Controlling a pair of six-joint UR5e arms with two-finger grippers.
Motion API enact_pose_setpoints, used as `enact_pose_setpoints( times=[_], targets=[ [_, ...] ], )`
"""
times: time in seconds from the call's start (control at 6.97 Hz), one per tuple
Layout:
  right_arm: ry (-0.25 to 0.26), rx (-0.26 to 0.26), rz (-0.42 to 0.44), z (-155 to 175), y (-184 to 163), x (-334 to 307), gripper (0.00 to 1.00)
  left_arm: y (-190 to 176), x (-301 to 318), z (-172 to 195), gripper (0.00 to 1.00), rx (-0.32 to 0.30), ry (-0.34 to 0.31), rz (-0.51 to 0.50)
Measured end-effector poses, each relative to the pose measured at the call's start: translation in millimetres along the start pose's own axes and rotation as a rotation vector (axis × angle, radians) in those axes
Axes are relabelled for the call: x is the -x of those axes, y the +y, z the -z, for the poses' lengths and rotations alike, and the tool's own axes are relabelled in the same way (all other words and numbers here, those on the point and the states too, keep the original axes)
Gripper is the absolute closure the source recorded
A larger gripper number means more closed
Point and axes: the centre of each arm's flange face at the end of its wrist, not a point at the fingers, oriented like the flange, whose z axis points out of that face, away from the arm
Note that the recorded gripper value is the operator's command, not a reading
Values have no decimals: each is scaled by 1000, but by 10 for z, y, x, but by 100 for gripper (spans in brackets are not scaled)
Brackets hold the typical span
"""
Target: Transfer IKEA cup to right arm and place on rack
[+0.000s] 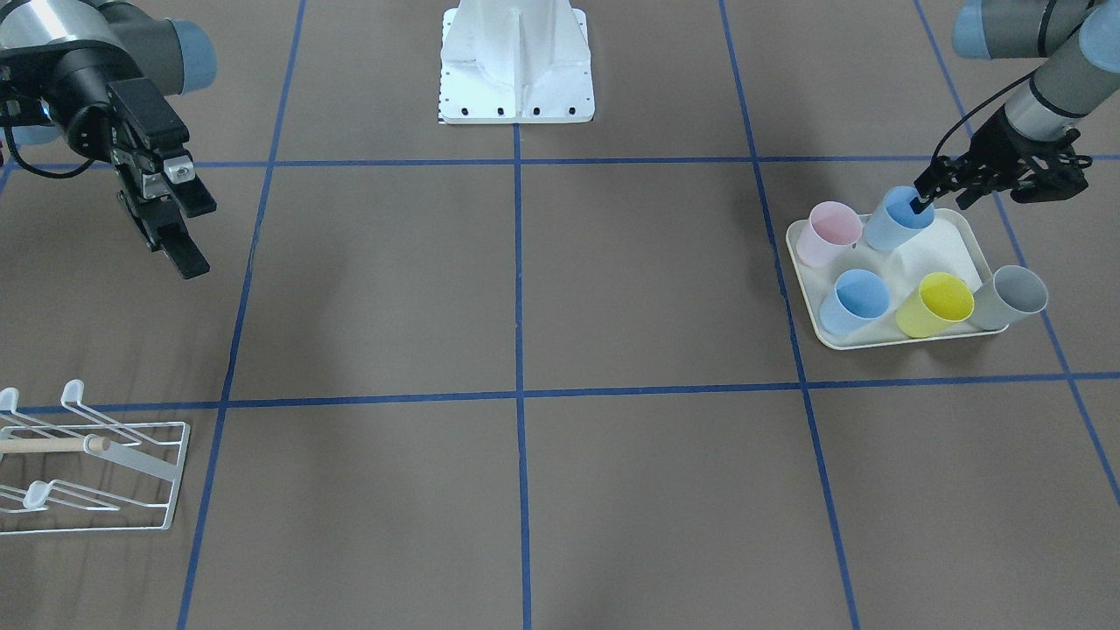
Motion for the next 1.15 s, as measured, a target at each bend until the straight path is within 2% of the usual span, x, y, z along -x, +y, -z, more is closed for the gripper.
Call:
enact_pose_setpoints(
  times=[0.14,0.57,0.72,0.86,1.15],
  targets=[
    [0,1,0,0,5,0,0,-4,2,-27,63,4,-3,1],
    [2,3,4,-3,11,-7,0,-3,-76,-79,63,14,0,-12],
    [2,3,6,-4,11,-8,0,-8,-94,-92,74,16,1,-15],
    [1,3,6,-3,11,-6,0,-17,-99,-104,100,16,1,-15],
    [-1,2,3,2,11,4,0,-15,-85,-102,100,16,0,-15]
  ],
)
